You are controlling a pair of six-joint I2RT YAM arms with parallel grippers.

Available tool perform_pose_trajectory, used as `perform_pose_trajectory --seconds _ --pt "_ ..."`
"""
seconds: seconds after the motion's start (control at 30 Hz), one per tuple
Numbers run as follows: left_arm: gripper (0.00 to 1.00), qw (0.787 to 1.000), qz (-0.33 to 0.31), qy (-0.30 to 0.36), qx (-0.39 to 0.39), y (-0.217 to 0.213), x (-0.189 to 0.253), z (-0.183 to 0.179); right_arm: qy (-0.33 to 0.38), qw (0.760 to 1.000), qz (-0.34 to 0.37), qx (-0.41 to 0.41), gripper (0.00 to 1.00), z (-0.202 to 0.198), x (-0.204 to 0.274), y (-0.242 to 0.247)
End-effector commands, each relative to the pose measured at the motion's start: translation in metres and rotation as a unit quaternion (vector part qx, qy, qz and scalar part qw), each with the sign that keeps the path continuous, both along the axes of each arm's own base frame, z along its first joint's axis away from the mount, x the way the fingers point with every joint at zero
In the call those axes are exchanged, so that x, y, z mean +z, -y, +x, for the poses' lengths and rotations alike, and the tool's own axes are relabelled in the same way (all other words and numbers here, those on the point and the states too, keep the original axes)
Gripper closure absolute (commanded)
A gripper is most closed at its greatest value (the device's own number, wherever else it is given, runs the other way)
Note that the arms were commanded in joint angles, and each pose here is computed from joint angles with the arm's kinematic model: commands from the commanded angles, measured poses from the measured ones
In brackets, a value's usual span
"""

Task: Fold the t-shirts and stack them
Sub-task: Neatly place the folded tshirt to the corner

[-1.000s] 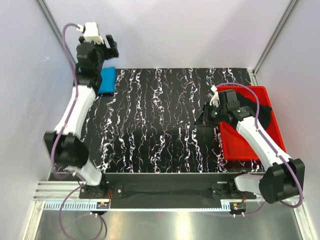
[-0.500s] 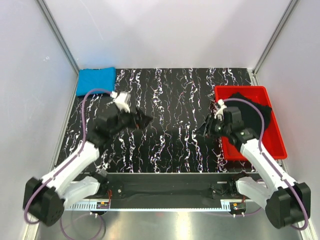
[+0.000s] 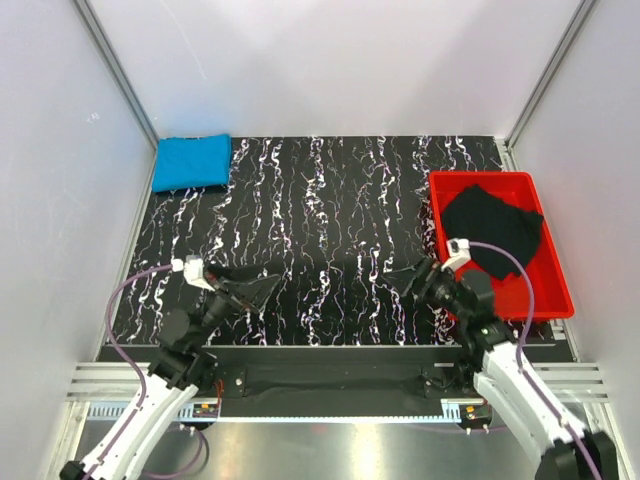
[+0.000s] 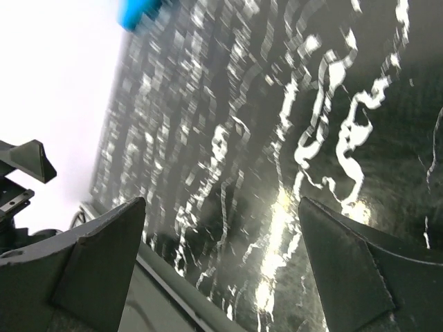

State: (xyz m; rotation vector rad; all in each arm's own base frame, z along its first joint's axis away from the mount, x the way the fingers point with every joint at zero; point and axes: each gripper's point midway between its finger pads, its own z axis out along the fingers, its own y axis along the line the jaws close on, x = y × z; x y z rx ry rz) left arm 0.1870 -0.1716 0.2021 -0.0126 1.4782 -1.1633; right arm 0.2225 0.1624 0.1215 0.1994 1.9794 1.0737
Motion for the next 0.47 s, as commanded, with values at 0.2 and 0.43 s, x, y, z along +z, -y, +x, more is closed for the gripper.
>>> perform_pose_trajectory --seconds 0.2,0.43 --pt "0.01 0.995 -0.065 -0.033 -0.064 0.014 -0.037 -0.016 0.037 0.997 0.058 -0.038 0.0 -0.031 -0.004 0.014" --pt "0.01 0.995 -0.061 -0.04 -0.061 0.014 -0.041 -0.015 0.03 0.997 0.063 -0.031 0.0 -0.025 -0.006 0.009"
